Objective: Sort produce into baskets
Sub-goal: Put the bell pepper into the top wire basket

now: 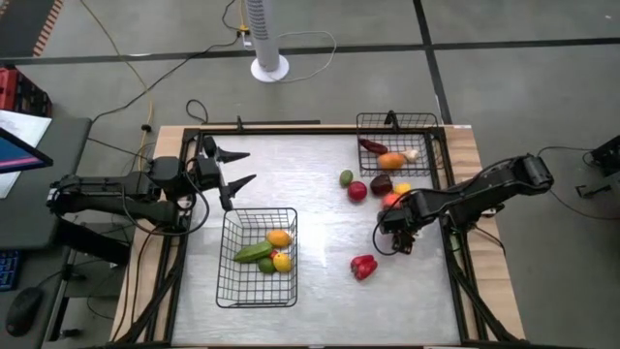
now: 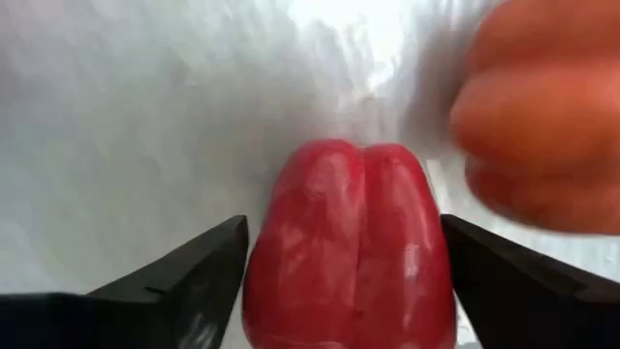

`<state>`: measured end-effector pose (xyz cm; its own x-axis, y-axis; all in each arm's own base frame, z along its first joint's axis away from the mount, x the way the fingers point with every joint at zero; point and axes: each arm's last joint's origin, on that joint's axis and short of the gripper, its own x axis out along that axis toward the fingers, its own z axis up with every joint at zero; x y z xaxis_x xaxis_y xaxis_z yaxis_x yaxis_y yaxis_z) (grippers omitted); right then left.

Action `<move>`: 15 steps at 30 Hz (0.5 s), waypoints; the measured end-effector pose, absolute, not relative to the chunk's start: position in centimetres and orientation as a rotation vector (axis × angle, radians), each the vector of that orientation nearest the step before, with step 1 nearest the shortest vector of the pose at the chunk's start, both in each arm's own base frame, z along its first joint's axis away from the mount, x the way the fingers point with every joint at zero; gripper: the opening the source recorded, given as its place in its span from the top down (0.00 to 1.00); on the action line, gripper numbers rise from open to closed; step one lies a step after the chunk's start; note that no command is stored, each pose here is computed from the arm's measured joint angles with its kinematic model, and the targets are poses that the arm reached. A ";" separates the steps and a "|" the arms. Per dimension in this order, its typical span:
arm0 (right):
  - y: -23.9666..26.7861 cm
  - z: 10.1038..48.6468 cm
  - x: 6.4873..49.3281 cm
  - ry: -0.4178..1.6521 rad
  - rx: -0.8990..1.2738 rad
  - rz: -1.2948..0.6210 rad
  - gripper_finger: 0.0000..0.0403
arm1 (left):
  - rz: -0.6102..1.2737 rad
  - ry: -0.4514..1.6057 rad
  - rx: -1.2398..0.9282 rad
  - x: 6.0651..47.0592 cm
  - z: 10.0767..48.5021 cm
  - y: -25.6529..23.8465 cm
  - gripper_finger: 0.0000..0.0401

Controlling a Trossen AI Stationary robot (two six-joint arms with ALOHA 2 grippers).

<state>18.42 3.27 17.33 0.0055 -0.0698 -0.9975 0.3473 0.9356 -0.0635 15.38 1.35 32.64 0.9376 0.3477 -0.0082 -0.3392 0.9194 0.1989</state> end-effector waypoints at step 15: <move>3.5 22.8 21.9 1.352 0.229 -0.180 0.23 | 0.354 0.040 0.202 15.4 32.7 1.3 0.36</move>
<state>21.88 3.45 22.83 0.2094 0.0038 -0.9778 0.2596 0.9639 0.0593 15.37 1.34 32.68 0.9376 0.3477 -0.0034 -0.3398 0.9182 0.2033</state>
